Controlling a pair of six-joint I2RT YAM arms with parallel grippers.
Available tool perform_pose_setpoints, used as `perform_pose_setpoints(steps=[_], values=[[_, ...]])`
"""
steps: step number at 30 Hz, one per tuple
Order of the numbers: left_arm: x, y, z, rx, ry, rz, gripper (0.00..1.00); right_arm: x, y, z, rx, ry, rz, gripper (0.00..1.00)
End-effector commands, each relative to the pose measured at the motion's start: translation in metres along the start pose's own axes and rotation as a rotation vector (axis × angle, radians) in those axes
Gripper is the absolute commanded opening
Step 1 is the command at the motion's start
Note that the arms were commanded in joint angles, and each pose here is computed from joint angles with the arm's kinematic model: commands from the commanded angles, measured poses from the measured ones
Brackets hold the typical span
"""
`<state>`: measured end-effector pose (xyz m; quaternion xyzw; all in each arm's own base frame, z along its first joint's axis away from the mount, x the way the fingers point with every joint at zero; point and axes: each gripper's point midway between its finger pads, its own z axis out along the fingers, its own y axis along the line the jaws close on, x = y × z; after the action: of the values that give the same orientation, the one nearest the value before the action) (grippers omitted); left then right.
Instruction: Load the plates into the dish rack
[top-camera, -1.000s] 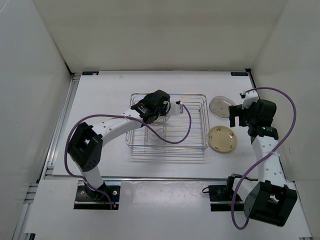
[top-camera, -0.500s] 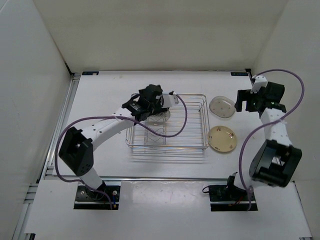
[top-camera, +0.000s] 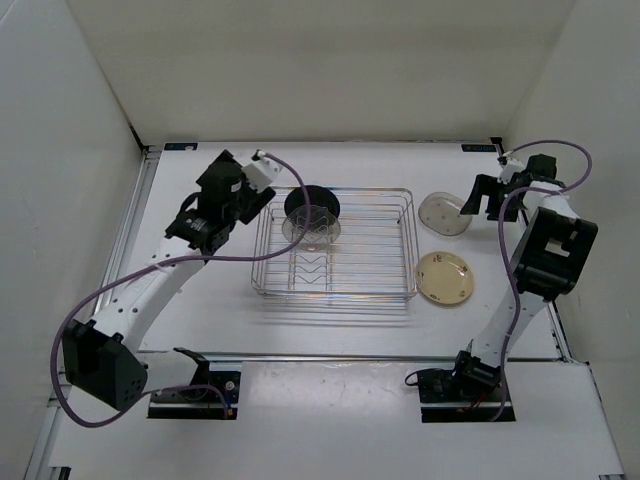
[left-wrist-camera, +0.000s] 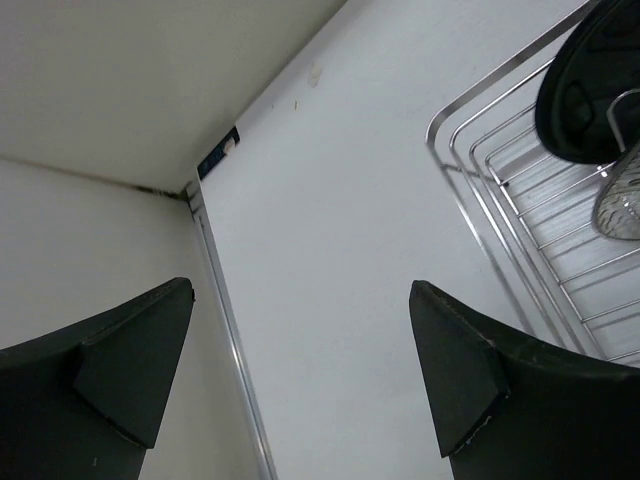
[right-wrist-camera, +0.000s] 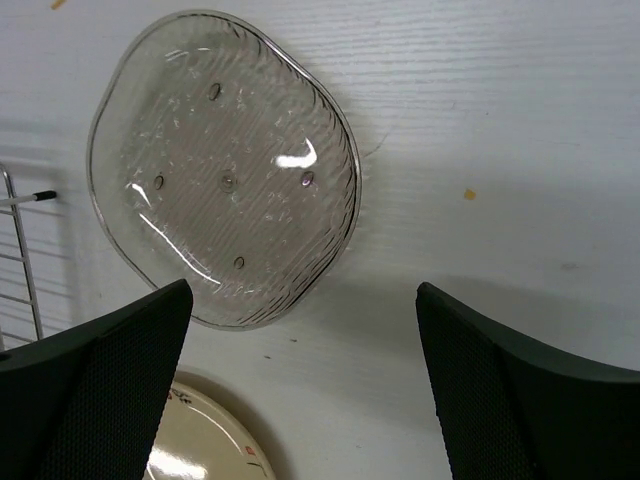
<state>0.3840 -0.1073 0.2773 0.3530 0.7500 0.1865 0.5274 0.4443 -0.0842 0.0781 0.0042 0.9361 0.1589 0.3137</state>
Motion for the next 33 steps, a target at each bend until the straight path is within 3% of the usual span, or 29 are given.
perform_pose_setpoints(steps=[1,8,16,22,25,27,29,33], values=[[0.029,0.006,-0.005,0.008,0.021,-0.124,1.00,-0.011,0.006,0.004,-0.056,0.016,0.069,0.95],[0.074,0.020,-0.010,0.006,0.058,-0.242,1.00,-0.008,-0.006,0.028,-0.083,0.043,0.141,0.82],[0.079,0.034,-0.020,-0.038,0.052,-0.268,1.00,0.000,-0.004,0.043,-0.129,0.070,0.200,0.64],[0.086,0.036,-0.022,-0.047,0.061,-0.298,1.00,0.008,-0.001,0.052,-0.165,0.092,0.231,0.57],[0.095,0.031,-0.020,-0.043,0.082,-0.300,1.00,0.013,-0.001,0.056,-0.176,0.100,0.247,0.48],[0.095,0.029,-0.022,-0.036,0.077,-0.309,1.00,0.016,-0.001,0.060,-0.177,0.109,0.262,0.37],[0.097,0.031,-0.022,-0.042,0.082,-0.313,1.00,0.017,-0.001,0.063,-0.187,0.107,0.263,0.34],[0.098,0.035,-0.025,-0.055,0.078,-0.317,1.00,0.021,-0.002,0.066,-0.188,0.117,0.278,0.12]])
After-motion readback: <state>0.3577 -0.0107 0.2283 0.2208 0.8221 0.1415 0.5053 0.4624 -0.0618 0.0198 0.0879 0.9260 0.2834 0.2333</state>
